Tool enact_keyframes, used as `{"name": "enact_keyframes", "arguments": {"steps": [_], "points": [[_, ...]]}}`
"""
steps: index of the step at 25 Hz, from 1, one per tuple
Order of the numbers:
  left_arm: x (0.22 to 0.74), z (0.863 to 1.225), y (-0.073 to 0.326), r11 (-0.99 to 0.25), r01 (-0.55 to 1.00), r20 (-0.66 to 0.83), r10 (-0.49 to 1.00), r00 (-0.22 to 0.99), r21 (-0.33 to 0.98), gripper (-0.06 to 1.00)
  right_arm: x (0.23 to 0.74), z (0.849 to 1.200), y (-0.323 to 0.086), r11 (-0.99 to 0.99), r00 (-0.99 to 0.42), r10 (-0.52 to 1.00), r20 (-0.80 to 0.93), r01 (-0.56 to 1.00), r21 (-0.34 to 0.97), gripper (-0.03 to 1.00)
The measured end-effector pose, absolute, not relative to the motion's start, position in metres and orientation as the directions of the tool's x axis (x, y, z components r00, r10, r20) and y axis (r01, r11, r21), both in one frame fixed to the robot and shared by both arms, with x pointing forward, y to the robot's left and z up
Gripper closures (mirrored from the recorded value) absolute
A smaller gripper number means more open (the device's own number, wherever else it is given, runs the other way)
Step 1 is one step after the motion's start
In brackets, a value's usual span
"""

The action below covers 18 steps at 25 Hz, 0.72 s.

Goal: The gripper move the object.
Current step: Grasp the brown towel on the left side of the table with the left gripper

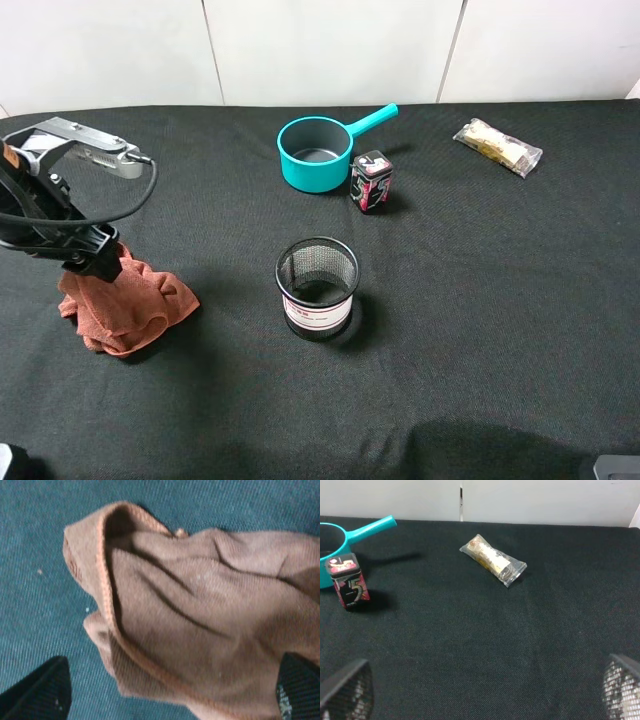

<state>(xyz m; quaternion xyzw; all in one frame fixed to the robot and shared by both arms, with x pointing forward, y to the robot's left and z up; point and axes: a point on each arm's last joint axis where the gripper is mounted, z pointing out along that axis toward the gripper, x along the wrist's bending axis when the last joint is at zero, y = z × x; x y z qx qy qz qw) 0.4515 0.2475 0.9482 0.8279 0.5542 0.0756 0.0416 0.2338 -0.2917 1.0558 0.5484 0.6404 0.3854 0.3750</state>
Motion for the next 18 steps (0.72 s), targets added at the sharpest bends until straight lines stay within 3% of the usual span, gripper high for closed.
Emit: {"name": "enact_keyframes", "arguments": {"steps": [18], "points": [[0.461, 0.902, 0.238, -0.407, 0.913, 0.058, 0.912, 0.405, 0.027, 0.13, 0.234, 1.056, -0.292, 0.101, -0.117, 0.991, -0.058, 0.413, 0.905, 0.27]]}}
